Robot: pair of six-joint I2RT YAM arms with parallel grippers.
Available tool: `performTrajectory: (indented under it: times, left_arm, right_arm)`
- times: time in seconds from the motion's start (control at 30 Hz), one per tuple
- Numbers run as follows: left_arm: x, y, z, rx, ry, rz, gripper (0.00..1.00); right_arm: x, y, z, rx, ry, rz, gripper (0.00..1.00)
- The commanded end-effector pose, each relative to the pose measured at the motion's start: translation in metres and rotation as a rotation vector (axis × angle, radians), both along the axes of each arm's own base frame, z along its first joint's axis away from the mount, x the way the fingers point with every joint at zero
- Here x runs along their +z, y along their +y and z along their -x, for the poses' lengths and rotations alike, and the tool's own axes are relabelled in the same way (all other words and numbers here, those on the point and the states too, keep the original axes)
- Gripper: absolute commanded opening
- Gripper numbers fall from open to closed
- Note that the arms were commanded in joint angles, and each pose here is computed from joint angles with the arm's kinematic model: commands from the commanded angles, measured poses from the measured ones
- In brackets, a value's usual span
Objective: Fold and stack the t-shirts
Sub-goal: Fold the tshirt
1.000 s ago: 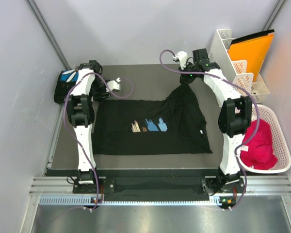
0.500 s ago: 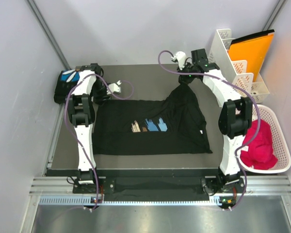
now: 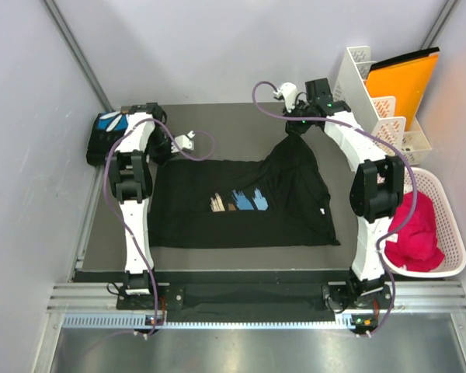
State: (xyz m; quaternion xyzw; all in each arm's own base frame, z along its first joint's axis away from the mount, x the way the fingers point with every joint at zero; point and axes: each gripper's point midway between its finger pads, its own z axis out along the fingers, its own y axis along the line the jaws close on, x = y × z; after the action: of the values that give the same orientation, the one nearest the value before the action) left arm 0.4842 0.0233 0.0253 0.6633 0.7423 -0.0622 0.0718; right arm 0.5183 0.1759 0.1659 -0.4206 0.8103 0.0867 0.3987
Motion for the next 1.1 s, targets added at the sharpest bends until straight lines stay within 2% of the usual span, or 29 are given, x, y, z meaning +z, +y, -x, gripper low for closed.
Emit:
performTrajectory:
  times: [0.0,0.23,0.3,0.47,0.53,0.63,0.83,1.07]
  left_arm:
    - [-0.031,-0.003,0.002,-0.026,0.044,0.015,0.0]
    - [-0.021,-0.004,-0.001,0.011,0.017,0.02,0.0]
    - [-0.013,-0.006,-0.012,0.063,-0.033,0.027,0.0]
    - [0.031,-0.007,-0.048,0.204,-0.264,0.061,0.0]
    - [0.058,-0.006,-0.054,0.229,-0.355,0.07,0.0]
    - [0.077,-0.005,-0.052,0.246,-0.418,0.074,0.0]
    - [0.094,0.003,-0.029,0.255,-0.415,0.034,0.0]
    - [0.088,0.004,0.005,0.24,-0.364,0.012,0.0]
  right_arm:
    - [0.048,0.009,0.003,0.031,-0.112,-0.028,0.0]
    - [0.045,0.01,0.006,0.038,-0.103,-0.021,0.0]
    - [0.044,0.007,0.008,0.038,-0.101,-0.014,0.0]
    - [0.038,0.003,0.017,0.051,-0.097,0.015,0.0]
    - [0.042,0.0,0.022,0.053,-0.107,0.023,0.0]
    - [0.045,-0.003,0.032,0.066,-0.114,0.036,0.0]
    - [0.047,-0.019,0.055,0.089,-0.136,0.093,0.0]
    - [0.035,-0.053,0.088,0.073,-0.14,0.191,0.0]
